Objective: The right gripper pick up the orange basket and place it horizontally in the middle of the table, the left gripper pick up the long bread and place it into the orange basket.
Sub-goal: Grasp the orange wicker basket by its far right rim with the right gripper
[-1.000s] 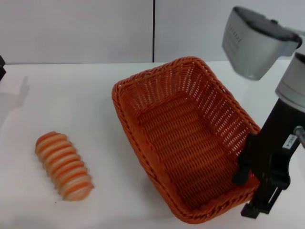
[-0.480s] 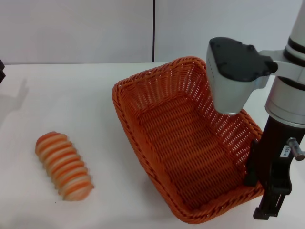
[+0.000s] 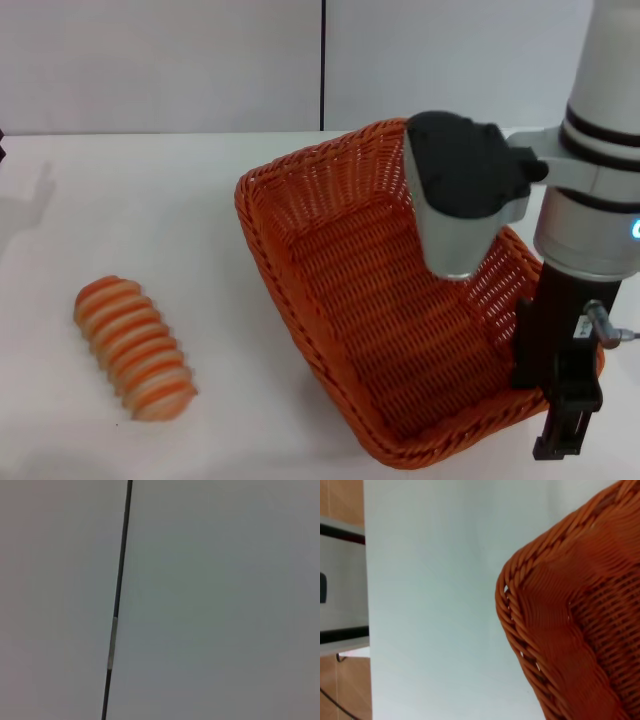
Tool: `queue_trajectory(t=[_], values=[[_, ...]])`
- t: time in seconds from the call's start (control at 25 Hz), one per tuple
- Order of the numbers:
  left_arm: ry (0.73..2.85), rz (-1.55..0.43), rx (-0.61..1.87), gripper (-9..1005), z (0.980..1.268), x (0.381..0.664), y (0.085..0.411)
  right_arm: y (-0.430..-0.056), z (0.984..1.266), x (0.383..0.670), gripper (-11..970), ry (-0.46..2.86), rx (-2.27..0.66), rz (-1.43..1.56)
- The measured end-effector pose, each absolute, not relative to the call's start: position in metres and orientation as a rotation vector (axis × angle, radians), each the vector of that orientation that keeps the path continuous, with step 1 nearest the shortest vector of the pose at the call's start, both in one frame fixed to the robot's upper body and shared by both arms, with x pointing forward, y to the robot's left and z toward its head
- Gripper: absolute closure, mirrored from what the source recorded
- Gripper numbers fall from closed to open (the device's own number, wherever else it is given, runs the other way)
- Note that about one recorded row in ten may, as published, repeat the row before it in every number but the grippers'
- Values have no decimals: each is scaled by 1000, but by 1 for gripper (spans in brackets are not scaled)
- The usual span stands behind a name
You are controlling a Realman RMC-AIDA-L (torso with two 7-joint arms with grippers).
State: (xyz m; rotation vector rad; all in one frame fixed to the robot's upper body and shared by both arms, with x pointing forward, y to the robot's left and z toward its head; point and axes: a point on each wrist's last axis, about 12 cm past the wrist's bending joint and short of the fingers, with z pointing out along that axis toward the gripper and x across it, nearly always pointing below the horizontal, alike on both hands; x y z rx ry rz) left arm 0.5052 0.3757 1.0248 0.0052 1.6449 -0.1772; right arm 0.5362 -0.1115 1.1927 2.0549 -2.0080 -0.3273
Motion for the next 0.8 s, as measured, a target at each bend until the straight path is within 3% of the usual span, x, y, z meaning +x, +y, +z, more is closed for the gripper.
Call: queue_trajectory(t=[0.8], values=[[1647,-159,6,308,1022,504,373,-108,1176,541,230,-2028,2083,-185]])
